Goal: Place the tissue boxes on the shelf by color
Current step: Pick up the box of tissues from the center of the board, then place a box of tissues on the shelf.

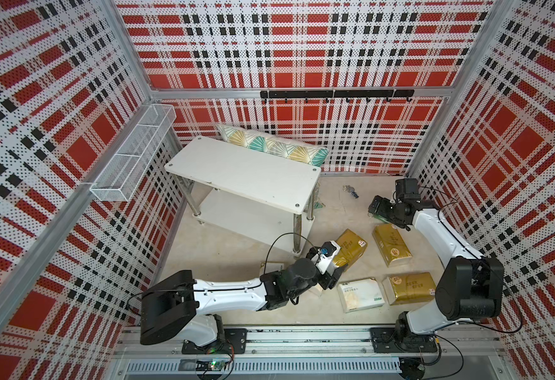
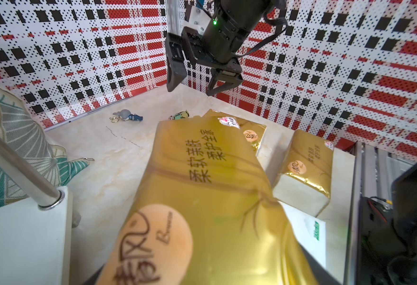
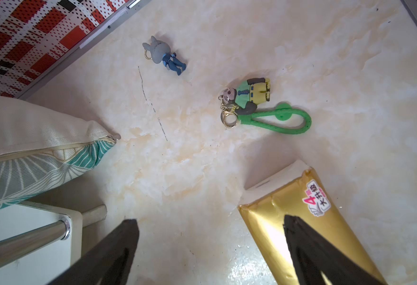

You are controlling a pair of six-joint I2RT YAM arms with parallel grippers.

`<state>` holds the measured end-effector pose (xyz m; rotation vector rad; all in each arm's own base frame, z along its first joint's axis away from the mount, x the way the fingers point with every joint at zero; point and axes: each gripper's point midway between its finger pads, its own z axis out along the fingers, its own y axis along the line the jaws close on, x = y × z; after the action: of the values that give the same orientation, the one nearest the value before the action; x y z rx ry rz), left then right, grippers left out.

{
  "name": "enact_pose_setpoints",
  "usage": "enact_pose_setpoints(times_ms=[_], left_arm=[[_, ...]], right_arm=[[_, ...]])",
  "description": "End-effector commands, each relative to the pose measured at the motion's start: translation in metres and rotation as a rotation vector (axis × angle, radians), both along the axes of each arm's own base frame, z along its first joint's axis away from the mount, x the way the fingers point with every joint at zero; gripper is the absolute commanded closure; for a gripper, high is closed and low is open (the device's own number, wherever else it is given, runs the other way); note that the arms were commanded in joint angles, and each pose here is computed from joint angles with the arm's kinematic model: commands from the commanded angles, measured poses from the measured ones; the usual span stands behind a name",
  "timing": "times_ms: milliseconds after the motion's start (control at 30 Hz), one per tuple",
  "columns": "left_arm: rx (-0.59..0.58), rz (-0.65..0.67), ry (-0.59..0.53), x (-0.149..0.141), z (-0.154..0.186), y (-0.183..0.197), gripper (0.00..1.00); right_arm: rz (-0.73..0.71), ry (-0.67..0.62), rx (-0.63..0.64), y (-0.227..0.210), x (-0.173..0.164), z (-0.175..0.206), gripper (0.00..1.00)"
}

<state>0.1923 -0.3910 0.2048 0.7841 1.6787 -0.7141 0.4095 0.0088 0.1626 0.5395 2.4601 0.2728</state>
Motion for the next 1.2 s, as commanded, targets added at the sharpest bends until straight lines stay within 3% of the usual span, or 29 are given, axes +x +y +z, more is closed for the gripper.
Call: enact_pose_setpoints(times_ms=[0, 400, 800, 1167], left_arm=[[-0.038, -0.021, 0.025, -0.012, 0.01, 0.008, 0.26], [-0.053, 0.05, 0.077, -0.024, 0.012, 0.059, 0.26], [-0.08, 0.034, 0.135, -0.039, 0.025, 0.095, 0.26], [-0.055, 0.173, 0.171, -0.024, 0.024, 0.132, 0.26]], right_arm=[[0.016, -0.028, -0.016, -0.001, 0.004, 0.004, 0.0], [0.031, -0.019, -0.031, 0.002, 0.008, -0.003, 0.0], [0.055, -0.015, -0.03, 0.012, 0.019, -0.005, 0.0], [0.082, -0.018, -0.06, 0.021, 0.024, -0.002, 0.0]])
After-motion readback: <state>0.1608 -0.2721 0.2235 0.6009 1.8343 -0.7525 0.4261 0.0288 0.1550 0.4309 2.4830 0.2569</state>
